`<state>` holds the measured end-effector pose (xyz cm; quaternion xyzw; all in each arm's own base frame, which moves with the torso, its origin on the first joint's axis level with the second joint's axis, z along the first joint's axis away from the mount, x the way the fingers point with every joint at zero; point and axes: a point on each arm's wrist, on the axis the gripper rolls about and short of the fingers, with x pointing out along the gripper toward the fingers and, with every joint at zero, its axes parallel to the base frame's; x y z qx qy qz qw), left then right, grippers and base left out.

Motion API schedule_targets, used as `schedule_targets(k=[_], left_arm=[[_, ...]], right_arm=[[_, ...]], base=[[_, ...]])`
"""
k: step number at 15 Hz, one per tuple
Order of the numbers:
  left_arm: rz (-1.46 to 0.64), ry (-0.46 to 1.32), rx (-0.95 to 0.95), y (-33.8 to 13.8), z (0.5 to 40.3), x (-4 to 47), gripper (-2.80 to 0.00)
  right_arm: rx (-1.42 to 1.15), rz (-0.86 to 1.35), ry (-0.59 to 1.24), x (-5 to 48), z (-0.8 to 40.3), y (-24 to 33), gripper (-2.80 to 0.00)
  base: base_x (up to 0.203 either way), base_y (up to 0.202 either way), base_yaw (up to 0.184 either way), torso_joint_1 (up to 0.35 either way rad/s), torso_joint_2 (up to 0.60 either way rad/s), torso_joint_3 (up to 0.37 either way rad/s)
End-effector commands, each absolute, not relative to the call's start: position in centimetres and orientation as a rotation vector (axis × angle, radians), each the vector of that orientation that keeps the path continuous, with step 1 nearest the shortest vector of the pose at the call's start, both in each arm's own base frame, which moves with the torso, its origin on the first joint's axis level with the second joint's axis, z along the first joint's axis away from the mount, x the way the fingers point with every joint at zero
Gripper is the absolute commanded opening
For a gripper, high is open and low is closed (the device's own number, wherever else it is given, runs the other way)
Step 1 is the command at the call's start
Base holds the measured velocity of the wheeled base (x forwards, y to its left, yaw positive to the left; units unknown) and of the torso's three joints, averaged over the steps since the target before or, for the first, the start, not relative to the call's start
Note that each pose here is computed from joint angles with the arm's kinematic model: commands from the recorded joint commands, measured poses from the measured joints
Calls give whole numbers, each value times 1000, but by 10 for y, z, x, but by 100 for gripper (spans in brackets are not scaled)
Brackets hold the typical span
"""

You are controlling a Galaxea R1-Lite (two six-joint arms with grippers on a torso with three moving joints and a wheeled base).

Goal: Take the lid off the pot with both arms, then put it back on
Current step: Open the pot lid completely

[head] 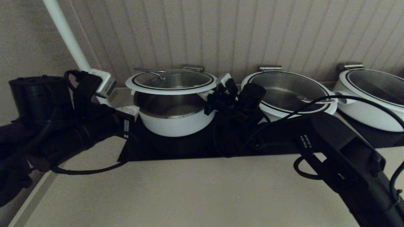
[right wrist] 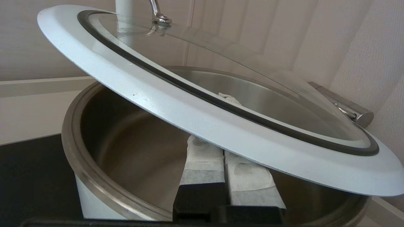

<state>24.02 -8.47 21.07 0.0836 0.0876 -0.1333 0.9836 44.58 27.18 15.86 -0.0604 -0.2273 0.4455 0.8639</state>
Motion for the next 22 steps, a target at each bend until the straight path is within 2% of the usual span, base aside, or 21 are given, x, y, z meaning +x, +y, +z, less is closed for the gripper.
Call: schedule_targets(k=[1,8,22], left_arm=[[-271,213,175,-88,200,247,-280],[-271,235,174,-91,194,256,-280],[-262,172,157,-100,211,281,-280]], right_arm=[[-128,935,-486,445,160,272,-280],[-127,933,-505,446,165,272,-280],[-126,950,-509,441,164,280,-280]], base=[[0,0,0,0,0,0],[0,0,0,0,0,0],[0,0,0,0,0,0]])
